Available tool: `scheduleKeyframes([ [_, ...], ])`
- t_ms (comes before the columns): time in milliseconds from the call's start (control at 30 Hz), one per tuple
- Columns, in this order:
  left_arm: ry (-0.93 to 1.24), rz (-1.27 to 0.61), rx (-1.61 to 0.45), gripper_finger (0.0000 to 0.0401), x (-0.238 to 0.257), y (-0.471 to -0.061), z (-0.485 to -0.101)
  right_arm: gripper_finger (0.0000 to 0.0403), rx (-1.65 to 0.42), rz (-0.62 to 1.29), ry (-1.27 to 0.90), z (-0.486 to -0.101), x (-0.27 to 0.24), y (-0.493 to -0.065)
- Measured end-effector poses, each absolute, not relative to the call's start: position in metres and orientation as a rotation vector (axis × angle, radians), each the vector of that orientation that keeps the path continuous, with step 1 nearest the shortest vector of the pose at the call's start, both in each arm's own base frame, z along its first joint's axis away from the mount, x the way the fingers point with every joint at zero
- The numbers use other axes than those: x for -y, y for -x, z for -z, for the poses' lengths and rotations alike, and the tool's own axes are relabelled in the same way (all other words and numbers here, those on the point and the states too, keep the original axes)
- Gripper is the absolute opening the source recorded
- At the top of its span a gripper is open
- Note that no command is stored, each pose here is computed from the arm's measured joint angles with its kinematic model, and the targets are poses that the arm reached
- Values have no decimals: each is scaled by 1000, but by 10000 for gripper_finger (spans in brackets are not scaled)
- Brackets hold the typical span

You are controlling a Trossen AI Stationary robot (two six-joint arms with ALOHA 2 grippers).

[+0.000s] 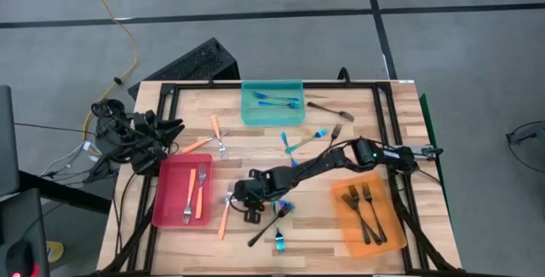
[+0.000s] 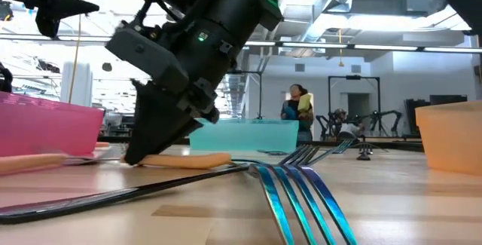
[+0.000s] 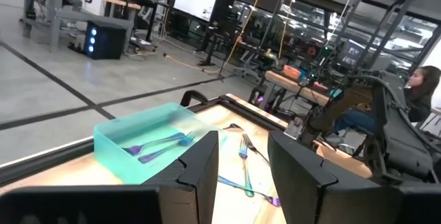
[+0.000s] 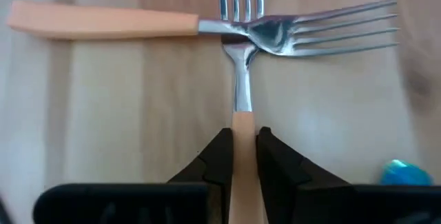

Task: Sort silverware by color (type)
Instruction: Put the orange fork into the red bin

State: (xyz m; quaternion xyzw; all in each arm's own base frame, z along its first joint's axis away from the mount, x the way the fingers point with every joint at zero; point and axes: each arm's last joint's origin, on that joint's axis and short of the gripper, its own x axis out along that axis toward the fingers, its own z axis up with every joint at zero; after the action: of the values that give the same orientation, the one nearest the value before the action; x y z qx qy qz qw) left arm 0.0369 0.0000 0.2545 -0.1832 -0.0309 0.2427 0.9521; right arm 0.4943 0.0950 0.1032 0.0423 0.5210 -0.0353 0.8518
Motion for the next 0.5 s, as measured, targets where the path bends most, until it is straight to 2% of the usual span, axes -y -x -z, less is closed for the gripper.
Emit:
scheduleKeyframes([
  [267, 414, -499, 59, 112, -1, -36, -249, 74, -1171, 208, -58, -112, -70, -487],
  [433, 457, -498, 70, 112, -1, -36, -249, 73, -1194, 414, 82, -128, -50, -476],
  [500, 468, -500, 74, 112, -1, -36, -249, 73, -1228, 436, 116, -132, -42, -472],
])
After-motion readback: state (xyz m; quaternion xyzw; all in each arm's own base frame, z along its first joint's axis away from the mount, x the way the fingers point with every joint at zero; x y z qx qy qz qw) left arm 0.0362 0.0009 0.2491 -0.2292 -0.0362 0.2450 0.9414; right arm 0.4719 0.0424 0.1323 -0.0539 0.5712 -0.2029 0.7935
